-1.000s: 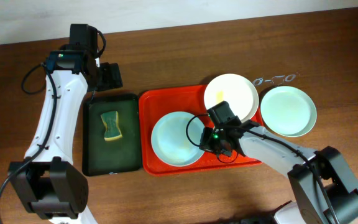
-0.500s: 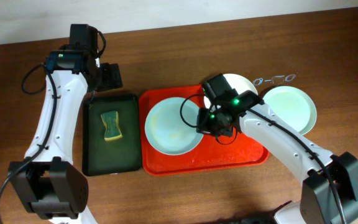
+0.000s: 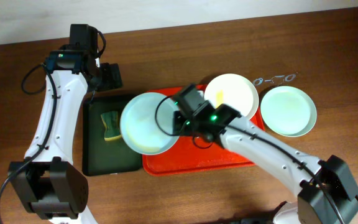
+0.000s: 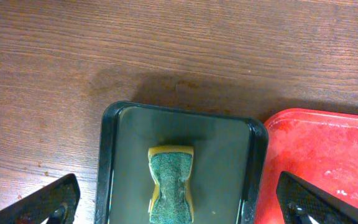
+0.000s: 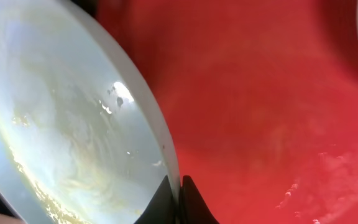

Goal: Clean dirty plates on tray and stack at the side
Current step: 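Lift the white plate with the right gripper toward the black tray, then tilt the white plate over the black tray to drain it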

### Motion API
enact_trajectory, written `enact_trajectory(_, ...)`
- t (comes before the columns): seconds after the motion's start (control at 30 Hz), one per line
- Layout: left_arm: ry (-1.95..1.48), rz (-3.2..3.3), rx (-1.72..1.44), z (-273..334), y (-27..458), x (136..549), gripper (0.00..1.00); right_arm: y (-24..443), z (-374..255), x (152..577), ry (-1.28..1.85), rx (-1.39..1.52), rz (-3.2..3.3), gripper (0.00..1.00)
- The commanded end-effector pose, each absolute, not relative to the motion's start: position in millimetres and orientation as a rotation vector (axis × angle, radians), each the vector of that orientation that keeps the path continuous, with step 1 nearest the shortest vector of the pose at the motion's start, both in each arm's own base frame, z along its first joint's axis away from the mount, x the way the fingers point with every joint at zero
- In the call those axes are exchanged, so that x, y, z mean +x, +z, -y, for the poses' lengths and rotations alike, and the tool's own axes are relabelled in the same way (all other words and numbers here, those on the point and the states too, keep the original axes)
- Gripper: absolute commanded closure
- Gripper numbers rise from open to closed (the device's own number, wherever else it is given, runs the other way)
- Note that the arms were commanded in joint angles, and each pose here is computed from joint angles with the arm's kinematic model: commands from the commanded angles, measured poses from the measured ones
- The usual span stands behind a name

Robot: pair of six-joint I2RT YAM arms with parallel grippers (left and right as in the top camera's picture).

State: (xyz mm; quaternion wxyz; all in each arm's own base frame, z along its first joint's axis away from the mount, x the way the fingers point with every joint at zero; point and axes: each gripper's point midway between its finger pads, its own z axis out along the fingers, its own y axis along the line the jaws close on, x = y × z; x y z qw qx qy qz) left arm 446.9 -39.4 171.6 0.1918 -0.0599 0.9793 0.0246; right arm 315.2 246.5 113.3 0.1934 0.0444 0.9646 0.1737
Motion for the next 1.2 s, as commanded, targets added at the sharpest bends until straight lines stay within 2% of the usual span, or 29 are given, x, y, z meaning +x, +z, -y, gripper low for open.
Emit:
enact_trajectory(0.0,0.062,-2.729,-0.194,37,179,447,0.01,128,-256,325,0.366,0.106,-2.573,0.96)
enact_trajectory(0.27,0.062,-2.729,-0.194,37,179,447,0.01,155,-295,331,0.377,0.052,-2.36,0.96)
enact_trajectory(0.4,0.062,-2.729,-0.194,37,179,447,0.01,150,-308,336,0.386,0.031,-2.334,0.96)
enact_trajectory(0.57,0.062,-2.729,-0.194,37,179,447,0.01,146,-322,338,0.296,-0.184,-2.273,0.96)
enact_trajectory(0.83,0.062,-2.729,-0.194,37,179,447,0.01,178,-355,331,0.125,-0.58,-2.02,0.96)
enact_trajectory(1.17,0.062,-2.729,-0.194,37,179,447,0.01,220,-374,331,-0.091,-0.797,-1.733,0.96)
